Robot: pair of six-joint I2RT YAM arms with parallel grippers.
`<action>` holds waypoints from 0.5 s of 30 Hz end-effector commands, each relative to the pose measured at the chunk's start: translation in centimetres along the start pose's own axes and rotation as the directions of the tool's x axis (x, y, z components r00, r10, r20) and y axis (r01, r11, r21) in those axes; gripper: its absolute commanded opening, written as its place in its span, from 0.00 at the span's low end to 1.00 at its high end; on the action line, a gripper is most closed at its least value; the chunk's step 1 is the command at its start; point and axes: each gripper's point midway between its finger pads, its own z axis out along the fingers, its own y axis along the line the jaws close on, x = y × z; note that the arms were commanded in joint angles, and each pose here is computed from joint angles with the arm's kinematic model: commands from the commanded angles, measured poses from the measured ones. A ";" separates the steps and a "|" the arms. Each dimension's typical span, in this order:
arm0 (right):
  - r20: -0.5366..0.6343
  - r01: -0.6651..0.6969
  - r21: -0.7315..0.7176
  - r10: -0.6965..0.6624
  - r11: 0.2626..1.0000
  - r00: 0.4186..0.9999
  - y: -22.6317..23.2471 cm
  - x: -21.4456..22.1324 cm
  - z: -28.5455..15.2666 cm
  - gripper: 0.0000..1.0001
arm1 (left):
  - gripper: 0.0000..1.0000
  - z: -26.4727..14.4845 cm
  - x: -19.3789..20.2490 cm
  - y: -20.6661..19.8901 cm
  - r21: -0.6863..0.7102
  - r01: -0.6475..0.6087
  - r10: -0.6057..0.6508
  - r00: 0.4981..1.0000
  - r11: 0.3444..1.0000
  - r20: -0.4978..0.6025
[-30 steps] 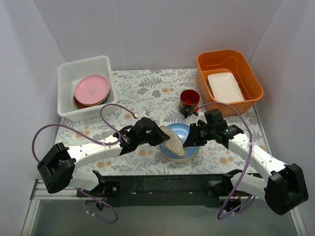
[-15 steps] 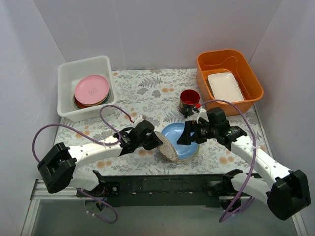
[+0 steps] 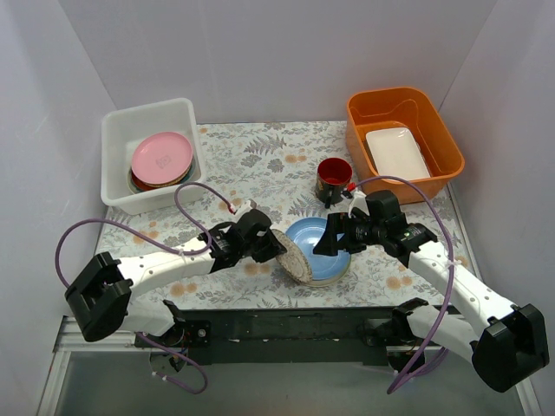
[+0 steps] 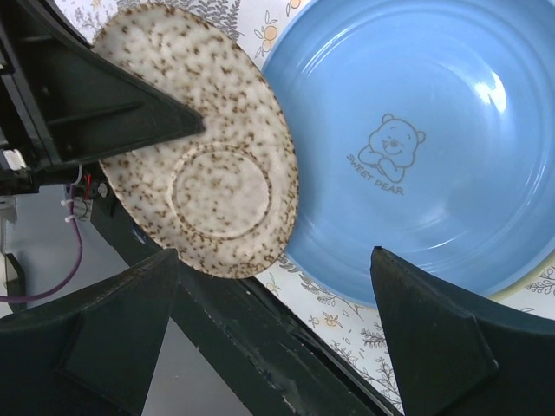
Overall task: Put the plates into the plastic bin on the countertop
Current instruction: Pick up the plate at the center of the board.
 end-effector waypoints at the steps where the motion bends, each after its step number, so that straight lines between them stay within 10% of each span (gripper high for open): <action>1: 0.022 0.035 -0.002 -0.035 0.999 0.999 0.2 -0.4 -0.2 0.98 | 0.00 -2.7 -3.2 -3.7 0.116 0.009 -0.016 0.998 0.993 0.067; 15: 0.001 0.021 -0.025 -0.021 0.999 1.000 0.1 0.0 0.5 0.98 | 0.00 -6.8 -15.4 -3.3 0.089 -0.042 0.022 0.977 0.995 0.214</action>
